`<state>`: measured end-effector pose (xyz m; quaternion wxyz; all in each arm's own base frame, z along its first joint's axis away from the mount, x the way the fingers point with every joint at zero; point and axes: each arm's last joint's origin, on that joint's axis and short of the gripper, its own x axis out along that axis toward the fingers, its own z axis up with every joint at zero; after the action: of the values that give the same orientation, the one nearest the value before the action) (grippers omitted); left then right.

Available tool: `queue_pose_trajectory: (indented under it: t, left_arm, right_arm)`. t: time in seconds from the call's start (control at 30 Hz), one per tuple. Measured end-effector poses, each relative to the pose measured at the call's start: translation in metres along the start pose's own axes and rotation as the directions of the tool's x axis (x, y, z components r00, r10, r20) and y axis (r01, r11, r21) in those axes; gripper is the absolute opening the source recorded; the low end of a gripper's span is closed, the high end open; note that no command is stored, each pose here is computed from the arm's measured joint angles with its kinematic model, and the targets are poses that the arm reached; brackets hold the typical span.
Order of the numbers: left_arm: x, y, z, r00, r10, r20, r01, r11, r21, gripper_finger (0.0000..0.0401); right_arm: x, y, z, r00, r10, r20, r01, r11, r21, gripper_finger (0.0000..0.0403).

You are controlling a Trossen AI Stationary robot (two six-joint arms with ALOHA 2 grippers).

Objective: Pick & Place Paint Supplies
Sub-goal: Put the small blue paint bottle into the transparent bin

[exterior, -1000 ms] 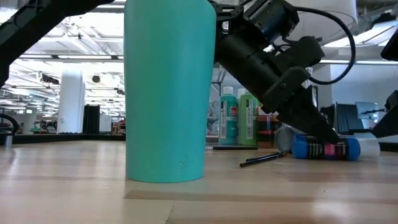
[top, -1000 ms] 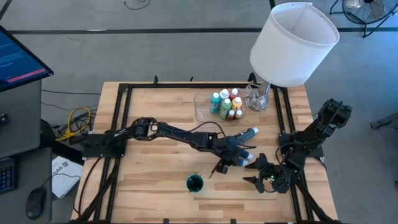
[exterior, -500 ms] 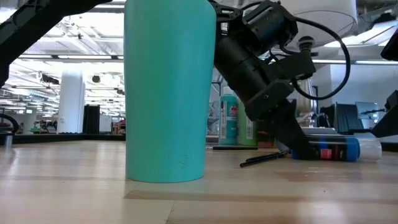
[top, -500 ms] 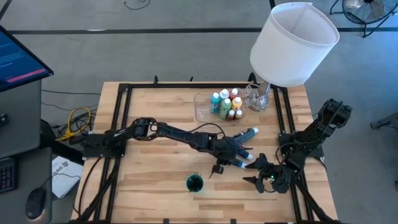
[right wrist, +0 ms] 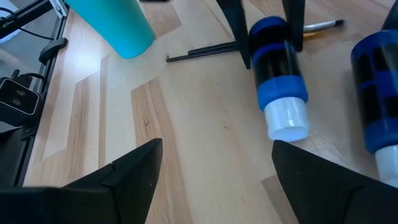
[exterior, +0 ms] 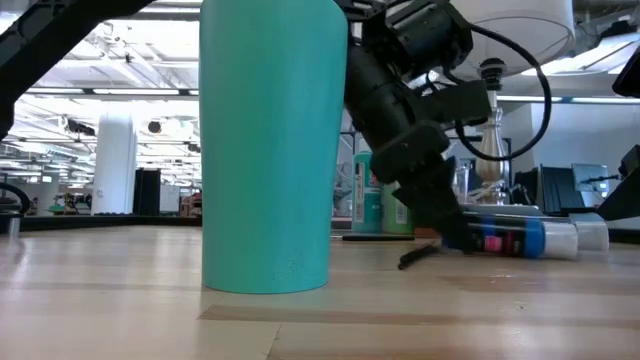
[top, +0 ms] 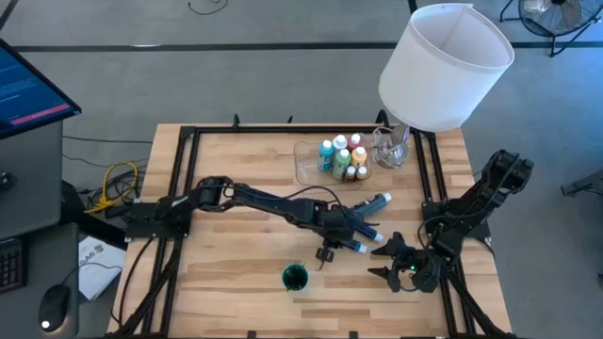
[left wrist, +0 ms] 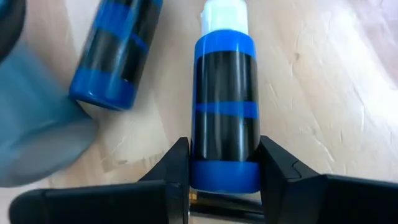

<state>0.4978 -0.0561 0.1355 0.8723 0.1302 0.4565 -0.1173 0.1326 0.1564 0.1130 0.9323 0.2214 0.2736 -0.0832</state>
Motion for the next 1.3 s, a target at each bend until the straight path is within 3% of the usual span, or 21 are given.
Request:
queue_pose_trajectory:
  t: [0.7, 0.97, 1.3]
  left_arm:
    - [-0.014, -0.004, 0.012, 1.0, -0.007, 0.03, 0.006, 0.999, 0.039, 0.0153]
    - [-0.016, -0.001, 0.024, 0.99, 0.018, 0.142, -0.026, 0.998, 0.054, 0.0155]
    - [-0.018, 0.002, 0.03, 0.975, -0.026, 0.22, 0.01, 0.997, 0.074, 0.0155]
  right_arm:
    - [0.0, 0.0, 0.0, 1.0, -0.003, 0.004, 0.003, 1.0, 0.0, 0.0297]
    - [0.0, 0.0, 0.0, 1.0, -0.009, 0.014, 0.009, 1.0, -0.001, 0.0297]
    - [0.0, -0.001, 0.001, 1.0, -0.012, 0.022, 0.012, 1.0, -0.002, 0.0297]
